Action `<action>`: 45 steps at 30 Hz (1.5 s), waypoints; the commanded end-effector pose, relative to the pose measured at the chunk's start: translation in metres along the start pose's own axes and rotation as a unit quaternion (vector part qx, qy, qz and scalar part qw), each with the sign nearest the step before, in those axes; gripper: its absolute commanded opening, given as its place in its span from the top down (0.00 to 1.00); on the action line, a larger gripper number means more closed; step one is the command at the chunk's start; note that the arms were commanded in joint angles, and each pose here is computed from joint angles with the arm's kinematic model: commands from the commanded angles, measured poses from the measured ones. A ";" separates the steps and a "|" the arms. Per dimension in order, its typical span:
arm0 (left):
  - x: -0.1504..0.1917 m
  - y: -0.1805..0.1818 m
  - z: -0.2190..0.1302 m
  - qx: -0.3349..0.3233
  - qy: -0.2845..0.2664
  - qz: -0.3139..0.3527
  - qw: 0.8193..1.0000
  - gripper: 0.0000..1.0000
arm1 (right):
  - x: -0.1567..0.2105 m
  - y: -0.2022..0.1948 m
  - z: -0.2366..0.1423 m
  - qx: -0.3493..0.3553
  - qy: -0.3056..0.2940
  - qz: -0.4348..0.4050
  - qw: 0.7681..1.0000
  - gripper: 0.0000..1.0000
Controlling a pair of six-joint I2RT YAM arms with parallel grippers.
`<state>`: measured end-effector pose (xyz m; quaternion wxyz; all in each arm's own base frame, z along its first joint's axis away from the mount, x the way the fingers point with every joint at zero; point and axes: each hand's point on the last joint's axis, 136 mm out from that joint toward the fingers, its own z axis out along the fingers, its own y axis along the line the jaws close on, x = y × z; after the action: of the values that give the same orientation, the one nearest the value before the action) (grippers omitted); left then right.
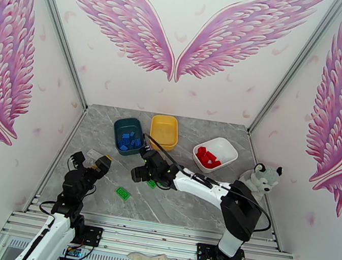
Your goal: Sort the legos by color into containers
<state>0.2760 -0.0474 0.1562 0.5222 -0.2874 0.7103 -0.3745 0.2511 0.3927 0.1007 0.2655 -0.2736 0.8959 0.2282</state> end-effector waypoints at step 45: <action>0.005 -0.013 0.025 0.025 0.036 0.025 0.999 0.01 | 0.012 -0.020 0.027 0.098 -0.028 -0.022 0.995 0.73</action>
<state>0.2932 -0.0531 0.1426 0.4938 -0.2790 0.7214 -0.3973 0.2416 0.4034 0.0406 0.2998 -0.3109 0.8926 0.1294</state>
